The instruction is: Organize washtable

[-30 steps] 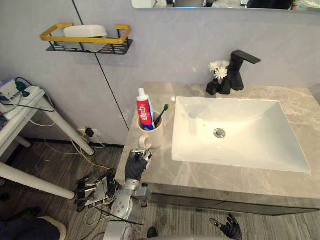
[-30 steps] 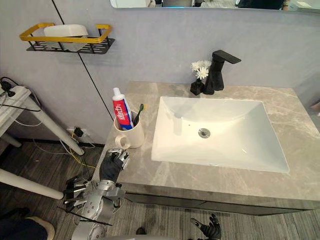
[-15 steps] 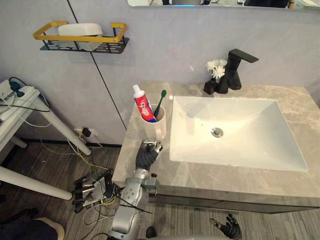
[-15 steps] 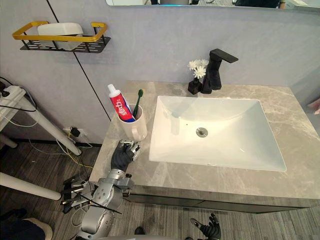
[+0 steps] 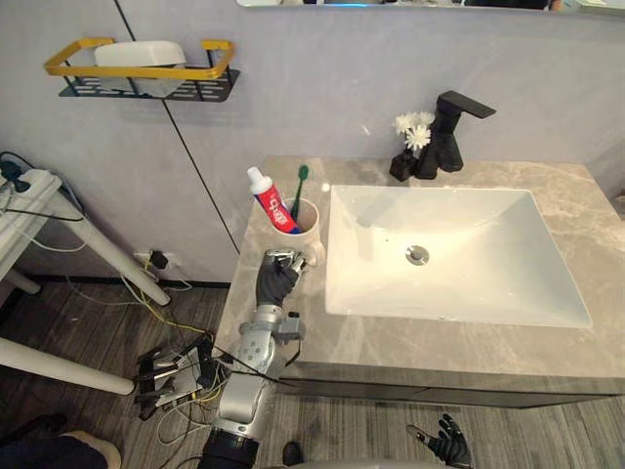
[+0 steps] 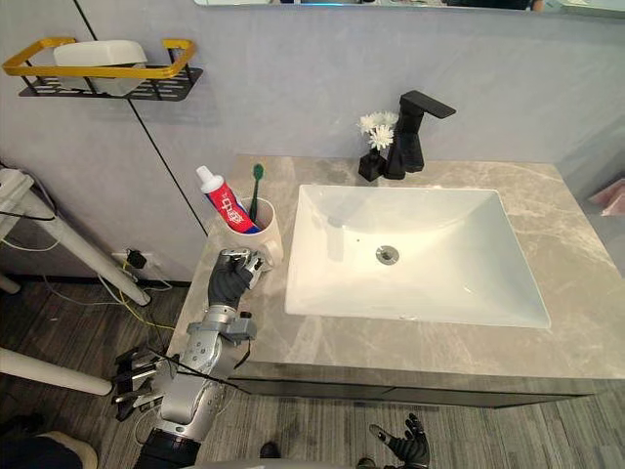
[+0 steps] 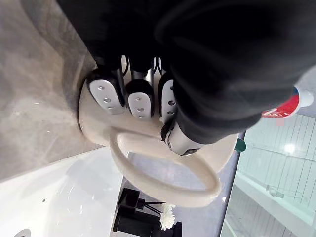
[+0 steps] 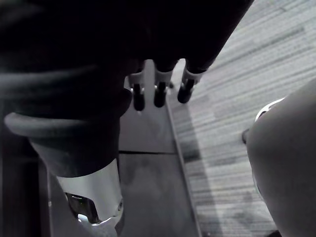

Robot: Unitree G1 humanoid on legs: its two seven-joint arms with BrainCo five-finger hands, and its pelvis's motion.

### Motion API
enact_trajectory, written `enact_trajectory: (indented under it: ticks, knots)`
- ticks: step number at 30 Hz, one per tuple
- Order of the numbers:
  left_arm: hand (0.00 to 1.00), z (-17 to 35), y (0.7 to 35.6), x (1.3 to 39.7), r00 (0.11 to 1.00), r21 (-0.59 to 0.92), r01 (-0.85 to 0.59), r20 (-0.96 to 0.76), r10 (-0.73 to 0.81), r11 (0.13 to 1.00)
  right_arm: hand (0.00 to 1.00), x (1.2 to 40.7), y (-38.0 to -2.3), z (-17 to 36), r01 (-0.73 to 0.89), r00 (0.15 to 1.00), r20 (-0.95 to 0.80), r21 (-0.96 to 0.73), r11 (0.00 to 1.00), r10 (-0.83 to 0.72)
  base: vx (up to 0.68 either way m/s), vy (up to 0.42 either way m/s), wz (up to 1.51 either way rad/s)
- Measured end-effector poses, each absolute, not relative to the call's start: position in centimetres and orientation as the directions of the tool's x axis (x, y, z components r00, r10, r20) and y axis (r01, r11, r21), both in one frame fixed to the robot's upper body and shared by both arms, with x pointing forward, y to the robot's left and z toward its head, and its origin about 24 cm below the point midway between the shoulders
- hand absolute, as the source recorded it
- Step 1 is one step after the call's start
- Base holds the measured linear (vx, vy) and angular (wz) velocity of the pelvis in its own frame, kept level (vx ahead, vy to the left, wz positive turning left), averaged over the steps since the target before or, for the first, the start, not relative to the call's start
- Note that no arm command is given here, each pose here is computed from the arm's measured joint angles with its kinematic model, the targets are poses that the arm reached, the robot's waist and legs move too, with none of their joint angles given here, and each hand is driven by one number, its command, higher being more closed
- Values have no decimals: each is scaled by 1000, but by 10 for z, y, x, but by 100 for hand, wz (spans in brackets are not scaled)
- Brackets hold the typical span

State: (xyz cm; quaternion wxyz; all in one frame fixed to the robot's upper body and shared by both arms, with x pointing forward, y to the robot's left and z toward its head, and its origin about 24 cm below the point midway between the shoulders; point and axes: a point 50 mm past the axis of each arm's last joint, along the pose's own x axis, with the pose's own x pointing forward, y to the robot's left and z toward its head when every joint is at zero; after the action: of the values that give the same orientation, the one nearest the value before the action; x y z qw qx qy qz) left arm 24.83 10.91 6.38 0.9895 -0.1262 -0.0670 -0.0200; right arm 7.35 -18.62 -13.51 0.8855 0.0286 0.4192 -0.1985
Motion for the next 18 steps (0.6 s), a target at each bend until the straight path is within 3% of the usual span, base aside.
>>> enact_trajectory:
  ticks: [18]
  knots:
    - [100,76,106,263,983,-207,60,183,-22,976,0,76,-184,-134,360,587,-749,-100,928,-309,0,0,0]
